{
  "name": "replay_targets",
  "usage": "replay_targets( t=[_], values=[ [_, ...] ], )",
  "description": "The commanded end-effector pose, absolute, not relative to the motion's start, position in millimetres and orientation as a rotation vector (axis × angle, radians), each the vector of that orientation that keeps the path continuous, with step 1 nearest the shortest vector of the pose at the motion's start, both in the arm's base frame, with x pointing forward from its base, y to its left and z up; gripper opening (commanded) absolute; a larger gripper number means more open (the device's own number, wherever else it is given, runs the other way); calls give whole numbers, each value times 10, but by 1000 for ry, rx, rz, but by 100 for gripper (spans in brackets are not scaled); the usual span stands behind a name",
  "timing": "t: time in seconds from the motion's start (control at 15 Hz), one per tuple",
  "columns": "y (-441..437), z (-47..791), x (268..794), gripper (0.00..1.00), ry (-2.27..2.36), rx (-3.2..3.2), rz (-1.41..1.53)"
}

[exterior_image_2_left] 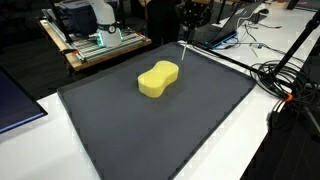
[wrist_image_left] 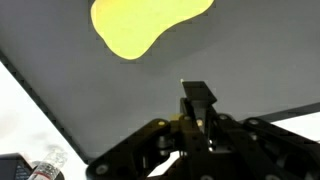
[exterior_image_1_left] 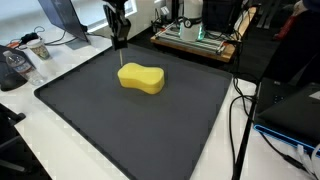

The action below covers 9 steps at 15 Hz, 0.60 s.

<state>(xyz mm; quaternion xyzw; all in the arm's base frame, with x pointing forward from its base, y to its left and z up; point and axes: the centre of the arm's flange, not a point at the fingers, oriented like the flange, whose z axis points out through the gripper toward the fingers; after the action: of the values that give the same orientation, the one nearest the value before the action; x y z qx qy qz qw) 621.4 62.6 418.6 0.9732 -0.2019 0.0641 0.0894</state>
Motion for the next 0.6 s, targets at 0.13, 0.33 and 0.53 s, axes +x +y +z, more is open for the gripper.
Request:
replay_targets(
  t=[0.13,0.33,0.53],
  values=[
    [573,4207,5481,3,-726,2901,273],
    [361,4078,5277,3,-815,2904,257],
    [47,3908,5113,3,-917,2913,234]
  ],
)
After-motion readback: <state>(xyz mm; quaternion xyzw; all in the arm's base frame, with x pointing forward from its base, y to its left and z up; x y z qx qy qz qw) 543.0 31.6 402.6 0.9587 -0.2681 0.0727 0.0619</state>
